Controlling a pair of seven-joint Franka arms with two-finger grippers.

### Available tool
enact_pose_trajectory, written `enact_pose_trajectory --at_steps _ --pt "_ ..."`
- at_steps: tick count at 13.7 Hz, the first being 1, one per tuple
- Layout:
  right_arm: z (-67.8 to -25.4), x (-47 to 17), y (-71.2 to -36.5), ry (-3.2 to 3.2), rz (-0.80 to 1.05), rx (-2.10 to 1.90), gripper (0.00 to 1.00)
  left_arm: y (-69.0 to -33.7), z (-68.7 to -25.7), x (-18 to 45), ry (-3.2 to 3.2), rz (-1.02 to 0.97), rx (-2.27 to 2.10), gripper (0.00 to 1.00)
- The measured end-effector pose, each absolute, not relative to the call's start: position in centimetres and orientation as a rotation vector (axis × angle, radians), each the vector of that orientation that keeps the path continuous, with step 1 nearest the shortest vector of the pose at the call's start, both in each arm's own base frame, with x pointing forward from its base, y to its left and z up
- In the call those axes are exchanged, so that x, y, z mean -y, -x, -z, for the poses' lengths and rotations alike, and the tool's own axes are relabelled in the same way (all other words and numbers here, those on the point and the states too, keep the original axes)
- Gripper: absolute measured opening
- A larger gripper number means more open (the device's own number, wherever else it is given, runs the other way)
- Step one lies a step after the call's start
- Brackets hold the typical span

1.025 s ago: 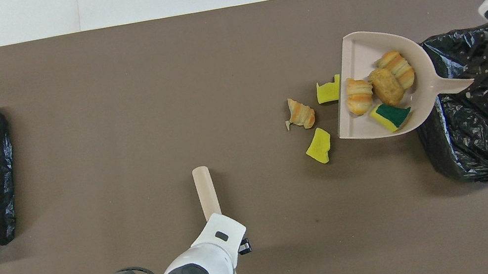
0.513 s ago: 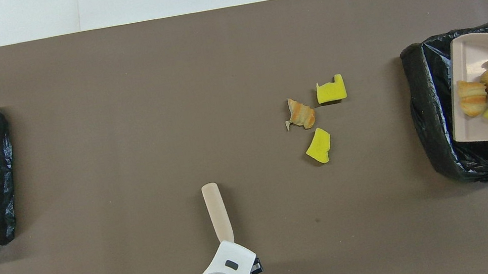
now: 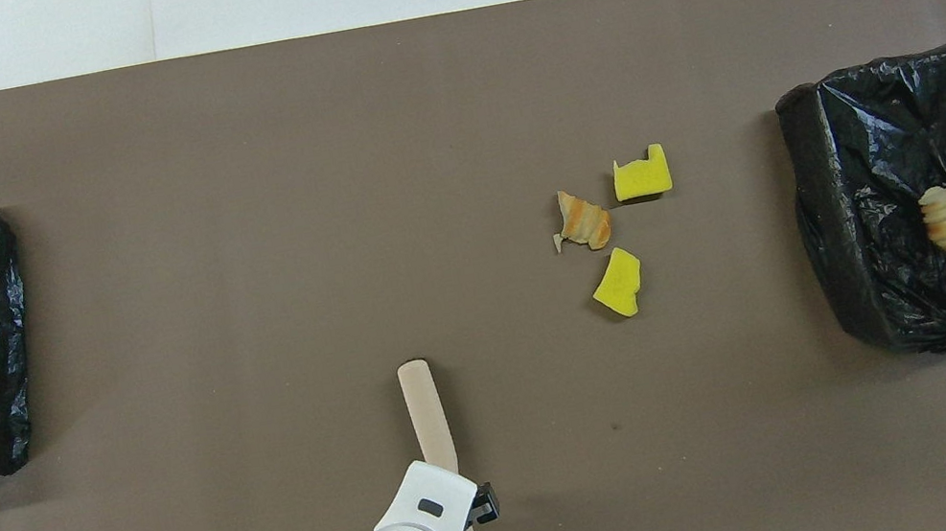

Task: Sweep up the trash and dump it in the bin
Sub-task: 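Tip the dustpan into the bin while the left gripper releases the brush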

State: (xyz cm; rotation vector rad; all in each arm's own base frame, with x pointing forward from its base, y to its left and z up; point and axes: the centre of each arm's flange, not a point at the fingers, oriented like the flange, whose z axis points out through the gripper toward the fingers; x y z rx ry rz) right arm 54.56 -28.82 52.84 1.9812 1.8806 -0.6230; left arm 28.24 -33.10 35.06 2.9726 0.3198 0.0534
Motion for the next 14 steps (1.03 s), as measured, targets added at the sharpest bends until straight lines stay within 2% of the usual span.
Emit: enact_pose_trajectory --at_steps 2,5,10,14 --pt "-52.4 27.8 -55.3 -1.884 0.67 -1.903 0.32 -32.2 -37.6 31.5 -2.956 -0.039 -0.442 1.0" --pt "-52.4 26.2 -56.1 -1.761 0.741 -1.937 0.32 -39.1 -41.3 27.7 -2.946 -0.049 -0.459 1.0" --pt "-52.9 23.9 -57.3 -1.606 0.822 -1.972 0.32 -50.2 -42.6 20.7 -2.985 -0.079 -0.271 1.0" --pt "-54.0 21.3 -58.2 -1.47 0.877 -1.981 0.32 -56.0 -45.6 15.9 -3.016 -0.078 -0.131 1.0"
